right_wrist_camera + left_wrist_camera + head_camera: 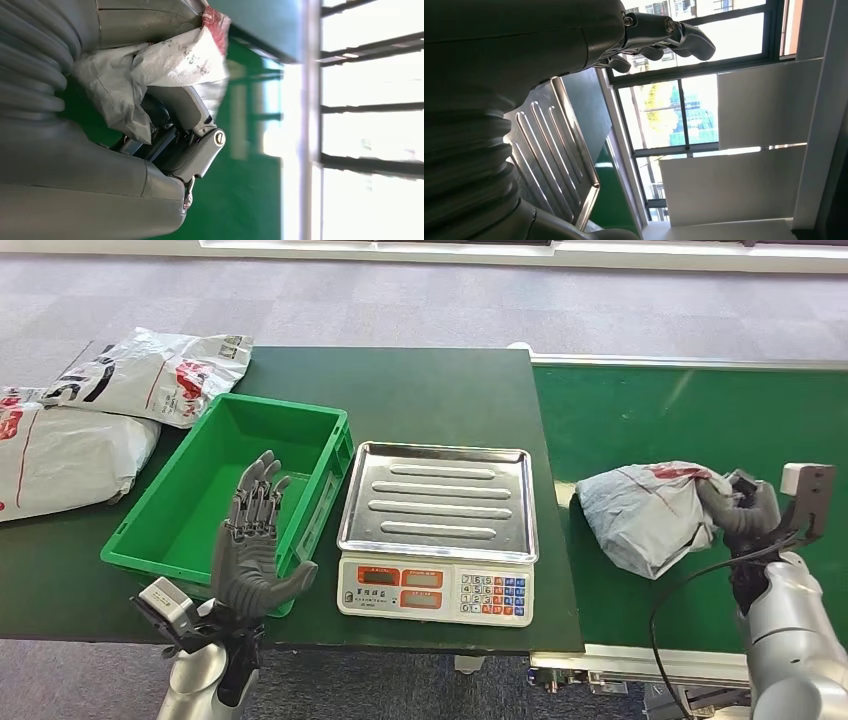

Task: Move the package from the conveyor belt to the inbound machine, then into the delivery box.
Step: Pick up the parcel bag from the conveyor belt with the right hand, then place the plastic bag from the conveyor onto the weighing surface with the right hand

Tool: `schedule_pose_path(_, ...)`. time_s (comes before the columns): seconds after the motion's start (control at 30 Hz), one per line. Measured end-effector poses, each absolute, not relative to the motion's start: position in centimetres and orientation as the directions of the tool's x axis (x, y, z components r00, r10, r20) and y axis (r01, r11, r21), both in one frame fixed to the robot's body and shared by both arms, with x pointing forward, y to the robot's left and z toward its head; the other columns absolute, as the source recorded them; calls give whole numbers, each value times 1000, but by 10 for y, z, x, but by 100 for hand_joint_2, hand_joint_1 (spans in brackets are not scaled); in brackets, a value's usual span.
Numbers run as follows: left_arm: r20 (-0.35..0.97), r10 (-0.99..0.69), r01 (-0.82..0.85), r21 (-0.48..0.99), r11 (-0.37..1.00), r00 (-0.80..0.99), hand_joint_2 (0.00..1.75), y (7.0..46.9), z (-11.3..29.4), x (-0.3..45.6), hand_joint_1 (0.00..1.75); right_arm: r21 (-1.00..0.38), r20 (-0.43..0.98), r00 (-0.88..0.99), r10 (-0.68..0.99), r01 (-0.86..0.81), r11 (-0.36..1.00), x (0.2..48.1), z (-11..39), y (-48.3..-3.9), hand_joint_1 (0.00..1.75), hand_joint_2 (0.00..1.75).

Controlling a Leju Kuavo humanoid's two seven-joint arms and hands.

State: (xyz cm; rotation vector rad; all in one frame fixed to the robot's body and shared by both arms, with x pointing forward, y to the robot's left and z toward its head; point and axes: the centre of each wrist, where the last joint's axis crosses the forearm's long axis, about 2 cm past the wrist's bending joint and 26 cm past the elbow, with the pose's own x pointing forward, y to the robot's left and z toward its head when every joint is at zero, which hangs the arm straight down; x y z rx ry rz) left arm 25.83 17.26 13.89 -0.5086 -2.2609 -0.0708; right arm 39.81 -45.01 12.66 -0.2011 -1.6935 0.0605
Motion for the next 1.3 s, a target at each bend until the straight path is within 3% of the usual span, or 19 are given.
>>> schedule_pose_path(0.23,722,337,378,-113,919,-604,175,173,139,258,0,-24,930,-360,74,141,990,435,194,-432,175,175)
schedule_pose_path(0.57,705,345,390,-104,915,-620,175,171,146,267,0,-137,907,-411,90,-86,987,481,266,-323,175,175)
schedule_pose_path(1.0,703,330,383,-88,920,-630,175,171,154,274,0,-216,968,-222,117,-502,837,467,253,-159,175,175)
schedule_pose_path(1.3,704,327,383,-85,920,-631,175,171,155,275,0,-251,968,-159,195,-593,765,452,237,-124,175,175)
